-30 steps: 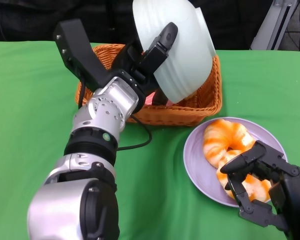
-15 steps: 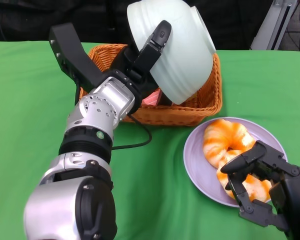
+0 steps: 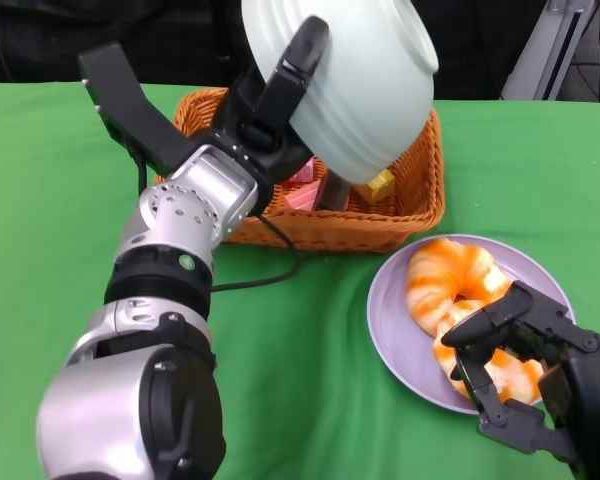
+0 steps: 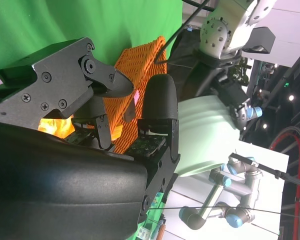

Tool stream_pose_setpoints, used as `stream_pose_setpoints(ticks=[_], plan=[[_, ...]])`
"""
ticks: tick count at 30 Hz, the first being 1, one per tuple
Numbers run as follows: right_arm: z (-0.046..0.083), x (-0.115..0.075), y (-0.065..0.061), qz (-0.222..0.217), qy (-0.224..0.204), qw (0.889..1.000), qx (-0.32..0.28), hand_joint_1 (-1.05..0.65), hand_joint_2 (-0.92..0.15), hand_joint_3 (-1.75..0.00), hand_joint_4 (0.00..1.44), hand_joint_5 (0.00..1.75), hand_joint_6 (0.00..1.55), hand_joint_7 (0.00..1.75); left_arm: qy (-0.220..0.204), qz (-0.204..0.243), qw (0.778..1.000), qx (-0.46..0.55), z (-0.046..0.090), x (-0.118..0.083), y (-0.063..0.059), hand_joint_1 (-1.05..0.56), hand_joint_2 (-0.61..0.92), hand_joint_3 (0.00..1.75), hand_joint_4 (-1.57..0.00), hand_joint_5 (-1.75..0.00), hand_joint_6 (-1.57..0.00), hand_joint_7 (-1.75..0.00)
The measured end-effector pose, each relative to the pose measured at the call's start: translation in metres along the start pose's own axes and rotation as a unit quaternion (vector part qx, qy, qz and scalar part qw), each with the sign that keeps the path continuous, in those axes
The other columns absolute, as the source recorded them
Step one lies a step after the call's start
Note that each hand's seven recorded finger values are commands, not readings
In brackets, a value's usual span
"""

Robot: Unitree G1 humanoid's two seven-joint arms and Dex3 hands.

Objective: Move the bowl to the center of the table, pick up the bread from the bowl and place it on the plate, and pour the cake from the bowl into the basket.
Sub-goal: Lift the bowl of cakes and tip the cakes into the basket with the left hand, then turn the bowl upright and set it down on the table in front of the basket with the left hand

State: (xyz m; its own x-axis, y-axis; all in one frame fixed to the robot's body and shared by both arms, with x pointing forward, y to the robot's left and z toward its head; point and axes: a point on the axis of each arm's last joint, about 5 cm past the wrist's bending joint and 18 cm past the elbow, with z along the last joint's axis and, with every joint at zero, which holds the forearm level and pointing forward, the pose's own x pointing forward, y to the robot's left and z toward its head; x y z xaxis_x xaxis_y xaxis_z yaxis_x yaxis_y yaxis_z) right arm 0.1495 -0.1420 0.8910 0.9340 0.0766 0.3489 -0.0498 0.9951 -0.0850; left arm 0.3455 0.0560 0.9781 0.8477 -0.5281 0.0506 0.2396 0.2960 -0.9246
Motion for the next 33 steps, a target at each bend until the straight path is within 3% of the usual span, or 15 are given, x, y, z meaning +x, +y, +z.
stream_pose_setpoints(ticks=[7, 13, 16, 19, 25, 27, 31, 33], plan=[[0.000, 0.000, 0.000, 0.000, 0.000, 1.000, -0.001, -0.01, -0.63, -0.87, 0.73, 1.51, 0.68, 1.19, -0.009, -0.014, 1.000, -0.022, 0.007, 0.000, -0.004, -0.21, 0.68, 0.85, -0.77, -1.75, -0.78, -1.51], [0.000, 0.000, 0.000, 0.000, 0.000, 1.000, -0.001, 0.00, -0.63, -0.88, 0.73, 1.50, 0.68, 1.20, -0.011, -0.023, 1.000, -0.009, 0.011, 0.000, -0.006, -0.20, 0.70, 0.92, -0.75, -1.75, -0.71, -1.58], [0.000, 0.000, 0.000, 0.000, 0.000, 1.000, -0.001, 0.00, -0.63, -0.88, 0.73, 1.50, 0.68, 1.20, -0.014, -0.058, 0.997, 0.058, 0.016, 0.001, -0.013, -0.20, 0.71, 0.96, -0.74, -1.75, -0.66, -1.61], [0.000, 0.000, 0.000, -0.001, 0.000, 1.000, -0.001, 0.01, -0.64, -0.88, 0.73, 1.50, 0.68, 1.20, -0.022, -0.101, 0.983, 0.150, 0.023, 0.000, -0.018, -0.20, 0.70, 1.00, -0.73, -1.75, -0.73, -1.50], [0.000, 0.000, 0.000, -0.001, 0.000, 1.000, -0.001, 0.00, -0.62, -0.89, 0.72, 1.52, 0.67, 1.23, -0.031, -0.143, 0.951, 0.274, 0.035, -0.007, -0.017, -0.23, 0.66, 0.98, -0.78, -1.74, -0.79, -1.45], [0.000, 0.001, 0.000, 0.000, -0.003, 1.000, -0.001, 0.01, -0.59, -0.94, 0.72, 1.53, 0.66, 1.26, -0.041, -0.157, 0.923, 0.348, 0.041, -0.014, -0.014, -0.25, 0.63, 0.97, -0.79, -1.74, -0.79, -1.45], [-0.001, 0.002, 0.000, 0.002, -0.006, 1.000, -0.003, 0.00, -0.58, -0.96, 0.70, 1.53, 0.66, 1.27, -0.077, -0.179, 0.847, 0.494, 0.052, -0.028, -0.011, -0.28, 0.61, 0.98, -0.79, -1.75, -0.77, -1.48], [-0.002, 0.003, -0.001, 0.003, -0.005, 1.000, -0.004, 0.00, -0.57, -0.97, 0.70, 1.53, 0.65, 1.26, -0.097, -0.193, 0.812, 0.542, 0.056, -0.035, -0.009, -0.25, 0.57, 1.08, -0.80, -1.75, -0.76, -1.51]])
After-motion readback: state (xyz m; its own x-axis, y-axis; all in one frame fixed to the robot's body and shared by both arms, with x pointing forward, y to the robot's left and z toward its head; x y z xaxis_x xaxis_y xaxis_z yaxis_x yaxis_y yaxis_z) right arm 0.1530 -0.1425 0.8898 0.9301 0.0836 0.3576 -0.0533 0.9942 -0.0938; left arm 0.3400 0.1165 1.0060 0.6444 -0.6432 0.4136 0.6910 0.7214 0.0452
